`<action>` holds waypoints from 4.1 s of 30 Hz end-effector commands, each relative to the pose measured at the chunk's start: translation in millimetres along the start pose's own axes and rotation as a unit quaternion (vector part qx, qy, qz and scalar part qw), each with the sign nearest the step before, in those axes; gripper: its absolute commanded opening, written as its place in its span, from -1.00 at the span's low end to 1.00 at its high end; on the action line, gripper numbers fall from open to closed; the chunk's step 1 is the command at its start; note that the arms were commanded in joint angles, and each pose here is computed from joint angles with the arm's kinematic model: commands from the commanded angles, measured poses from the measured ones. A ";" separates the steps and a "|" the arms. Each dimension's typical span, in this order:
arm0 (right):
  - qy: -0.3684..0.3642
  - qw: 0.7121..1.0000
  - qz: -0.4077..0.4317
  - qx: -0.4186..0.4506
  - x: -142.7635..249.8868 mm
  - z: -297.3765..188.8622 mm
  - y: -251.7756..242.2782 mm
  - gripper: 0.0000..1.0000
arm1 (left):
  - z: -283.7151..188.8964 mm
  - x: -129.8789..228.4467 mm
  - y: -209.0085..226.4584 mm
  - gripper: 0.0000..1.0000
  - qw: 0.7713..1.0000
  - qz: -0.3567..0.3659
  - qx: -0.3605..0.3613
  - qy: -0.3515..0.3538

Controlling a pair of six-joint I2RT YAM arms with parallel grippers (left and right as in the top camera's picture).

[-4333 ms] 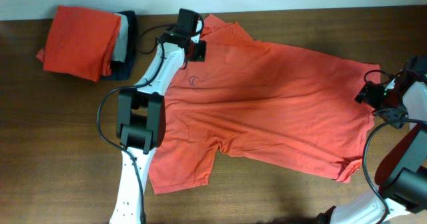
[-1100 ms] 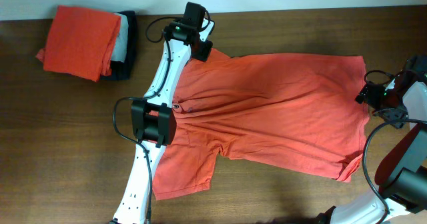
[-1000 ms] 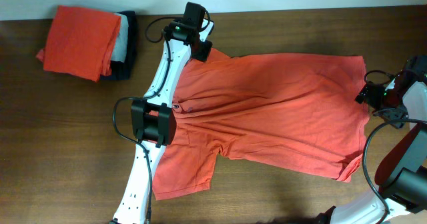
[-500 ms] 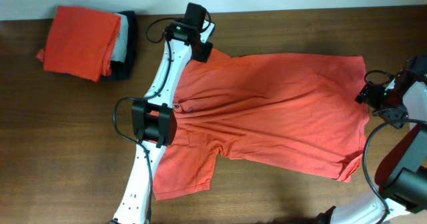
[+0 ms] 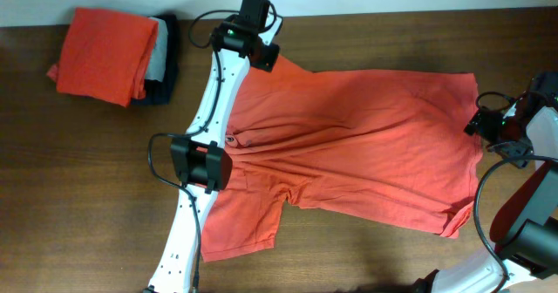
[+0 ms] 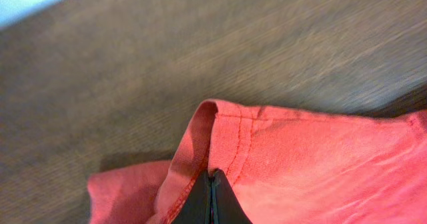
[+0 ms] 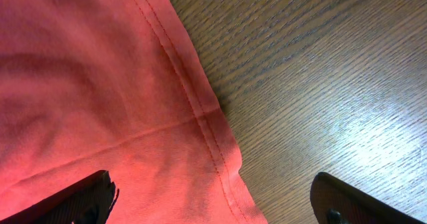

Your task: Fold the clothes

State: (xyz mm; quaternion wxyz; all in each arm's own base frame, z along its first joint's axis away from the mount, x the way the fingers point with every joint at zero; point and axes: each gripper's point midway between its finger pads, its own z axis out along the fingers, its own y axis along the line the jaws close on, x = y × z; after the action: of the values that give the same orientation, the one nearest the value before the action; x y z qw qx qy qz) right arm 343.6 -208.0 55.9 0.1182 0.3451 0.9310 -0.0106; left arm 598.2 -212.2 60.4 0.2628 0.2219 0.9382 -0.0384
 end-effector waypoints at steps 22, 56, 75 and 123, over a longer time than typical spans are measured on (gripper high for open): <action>-0.008 1.000 0.002 0.003 -6.3 -3.1 -0.8 0.97 | 4.8 -64.4 -21.2 -0.99 0.990 0.021 0.015 -0.136; -0.008 1.000 0.002 0.003 -6.3 -3.1 -0.8 0.97 | -136.2 -43.6 54.3 0.83 0.992 -0.017 -0.102 -0.068; -0.008 1.000 0.002 0.003 -6.3 -3.1 -0.8 0.97 | -61.8 44.1 23.0 0.15 0.980 0.165 0.003 0.109; -0.008 1.000 0.002 0.003 -6.3 -3.1 -0.8 0.97 | 19.8 40.3 1.9 -0.03 0.978 0.193 0.040 0.062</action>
State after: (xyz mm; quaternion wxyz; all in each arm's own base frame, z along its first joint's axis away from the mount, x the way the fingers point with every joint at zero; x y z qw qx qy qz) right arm 343.6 -208.0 55.9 0.1183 0.3451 0.9310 -0.0104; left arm 579.6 -193.7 28.3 0.1999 0.4044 0.8925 -0.0030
